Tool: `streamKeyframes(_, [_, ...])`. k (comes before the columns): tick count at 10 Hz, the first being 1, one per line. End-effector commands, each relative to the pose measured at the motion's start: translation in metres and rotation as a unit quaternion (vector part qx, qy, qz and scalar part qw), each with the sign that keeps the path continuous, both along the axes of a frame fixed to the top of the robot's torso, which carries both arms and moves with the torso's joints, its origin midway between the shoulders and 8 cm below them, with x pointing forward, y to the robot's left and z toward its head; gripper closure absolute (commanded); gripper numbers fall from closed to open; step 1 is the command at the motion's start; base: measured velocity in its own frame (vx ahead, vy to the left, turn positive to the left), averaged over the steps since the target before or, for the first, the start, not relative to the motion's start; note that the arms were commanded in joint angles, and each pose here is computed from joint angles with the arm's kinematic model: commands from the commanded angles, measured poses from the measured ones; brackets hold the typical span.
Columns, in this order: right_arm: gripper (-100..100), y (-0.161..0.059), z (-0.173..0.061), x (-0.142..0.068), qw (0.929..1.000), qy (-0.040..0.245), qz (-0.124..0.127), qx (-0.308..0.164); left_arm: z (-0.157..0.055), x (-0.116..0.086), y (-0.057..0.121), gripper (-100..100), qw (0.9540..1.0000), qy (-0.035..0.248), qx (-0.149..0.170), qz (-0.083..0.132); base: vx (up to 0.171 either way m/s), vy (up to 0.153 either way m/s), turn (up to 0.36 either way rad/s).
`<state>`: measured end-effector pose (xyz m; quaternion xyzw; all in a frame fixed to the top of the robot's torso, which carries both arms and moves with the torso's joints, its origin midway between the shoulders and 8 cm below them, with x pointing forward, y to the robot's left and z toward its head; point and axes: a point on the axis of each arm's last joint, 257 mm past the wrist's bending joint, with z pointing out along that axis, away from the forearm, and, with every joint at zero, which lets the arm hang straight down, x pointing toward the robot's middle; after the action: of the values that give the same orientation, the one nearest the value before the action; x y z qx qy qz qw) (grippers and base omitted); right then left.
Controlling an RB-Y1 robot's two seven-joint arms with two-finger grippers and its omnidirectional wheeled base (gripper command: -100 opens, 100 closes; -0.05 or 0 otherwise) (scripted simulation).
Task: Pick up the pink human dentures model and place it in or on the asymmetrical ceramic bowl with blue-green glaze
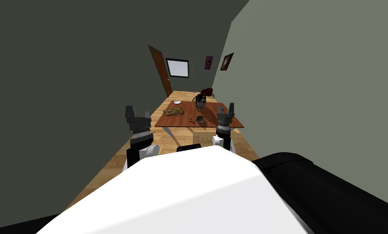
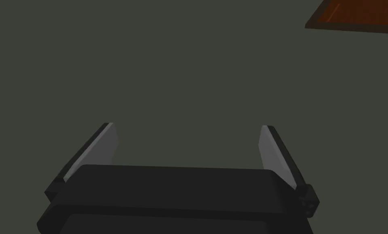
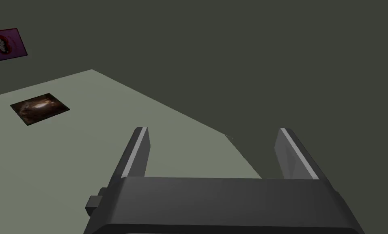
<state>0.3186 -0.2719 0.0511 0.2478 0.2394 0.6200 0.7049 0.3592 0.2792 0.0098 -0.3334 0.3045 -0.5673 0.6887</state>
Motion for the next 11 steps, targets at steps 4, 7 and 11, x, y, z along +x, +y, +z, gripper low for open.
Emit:
streamKeyframes(4, [-100, 0.015, -0.026, 0.018, 0.9965, 0.044, 0.002, -0.072, 0.0, 0.0, 0.0, 0, 1.0, 0.0, 0.0, 0.0, 0.011, 0.029, 0.042])
streamKeyframes(7, [-100, 0.023, -0.059, 0.035, 0.9863, 0.089, -0.012, -0.138, 0.0, 0.0, 0.0, 0, 1.0, 0.0, 0.0, 0.0, 0.023, 0.057, 0.078])
streamKeyframes(11, [-100, 0.03, -0.118, 0.059, 0.9557, 0.157, -0.041, -0.246, 0.0, 0.0, 0.0, 0, 1.0, 0.0, 0.0, 0.0, 0.034, 0.079, 0.101])
